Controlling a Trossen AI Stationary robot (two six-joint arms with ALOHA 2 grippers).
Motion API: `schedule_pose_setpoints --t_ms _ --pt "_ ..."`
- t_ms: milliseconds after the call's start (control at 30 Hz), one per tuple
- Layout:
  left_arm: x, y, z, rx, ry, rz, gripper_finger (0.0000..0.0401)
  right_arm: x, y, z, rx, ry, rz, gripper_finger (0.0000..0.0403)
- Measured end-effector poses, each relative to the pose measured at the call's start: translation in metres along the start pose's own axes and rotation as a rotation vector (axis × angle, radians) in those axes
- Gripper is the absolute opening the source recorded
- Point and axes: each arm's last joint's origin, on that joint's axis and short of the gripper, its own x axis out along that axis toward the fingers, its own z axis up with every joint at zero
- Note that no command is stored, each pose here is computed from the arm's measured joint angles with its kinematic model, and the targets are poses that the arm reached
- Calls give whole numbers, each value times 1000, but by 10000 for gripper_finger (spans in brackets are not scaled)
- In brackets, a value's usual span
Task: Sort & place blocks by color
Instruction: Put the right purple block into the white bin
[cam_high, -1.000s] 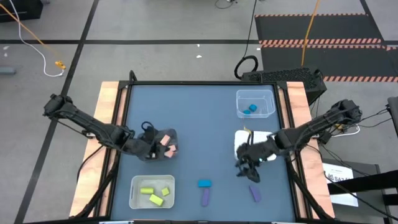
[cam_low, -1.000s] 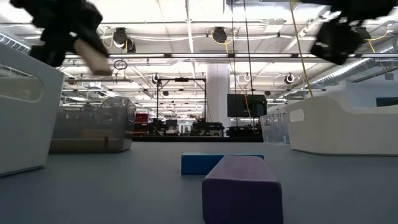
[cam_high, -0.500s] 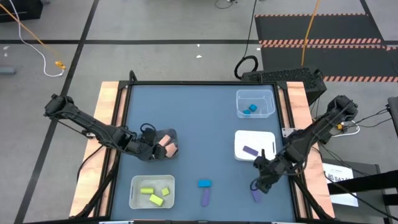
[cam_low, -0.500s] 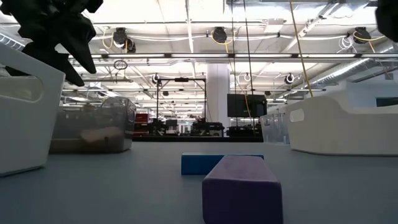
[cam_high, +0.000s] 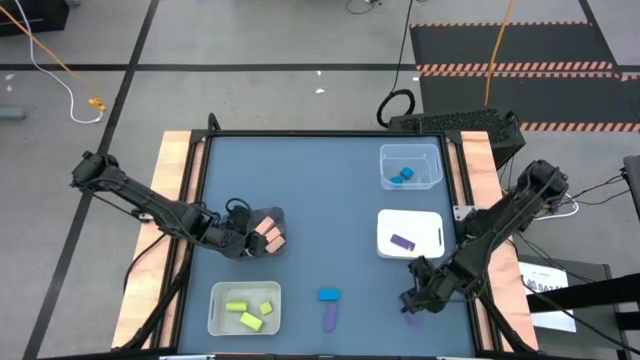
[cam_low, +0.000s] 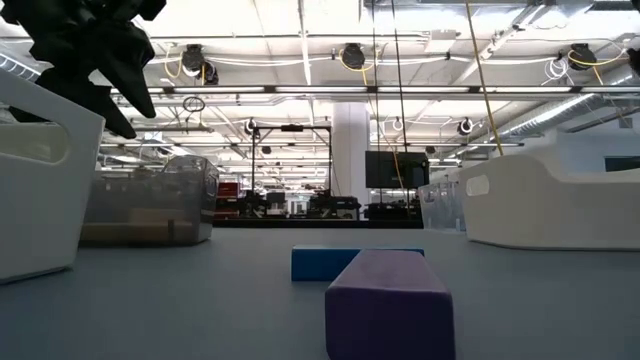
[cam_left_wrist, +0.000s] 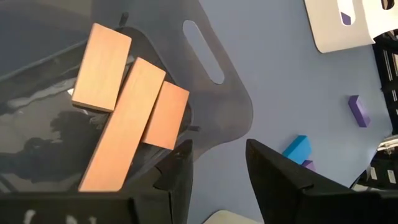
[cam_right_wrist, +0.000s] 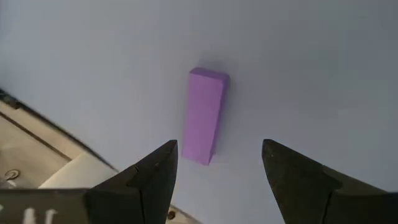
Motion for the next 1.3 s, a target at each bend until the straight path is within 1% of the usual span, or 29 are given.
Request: schedule_pose_setpoints --t_ms 200,400,533,667,867,900,933,1033,1100,1233,1300 --pt "0 0 0 21 2 1 149 23 6 1 12 -8 -18 226" --pt "0 1 -1 104 30 3 150 44 11 1 116 -8 -18 225" --pt "0 1 -1 152 37 2 150 54 12 2 153 -14 -42 212" --pt "0 1 -1 201 37 2 150 63 9 5 161 -28 -91 180" --pt "0 1 -1 260 38 2 150 72 0 8 169 -68 -185 97" --pt "0 1 -1 266 38 2 150 72 0 9 171 -74 -194 85" --pt "0 1 -1 269 38 2 150 72 -1 9 167 -76 -198 82" --pt "0 1 -1 271 38 3 150 68 1 7 134 -65 -173 82" --pt "0 1 -1 270 42 2 150 63 5 5 99 -46 -122 82" --pt "0 1 -2 267 68 -6 150 46 11 1 -42 -6 -22 82" --pt "0 0 -2 251 79 -11 150 36 15 -1 -108 -11 54 85"
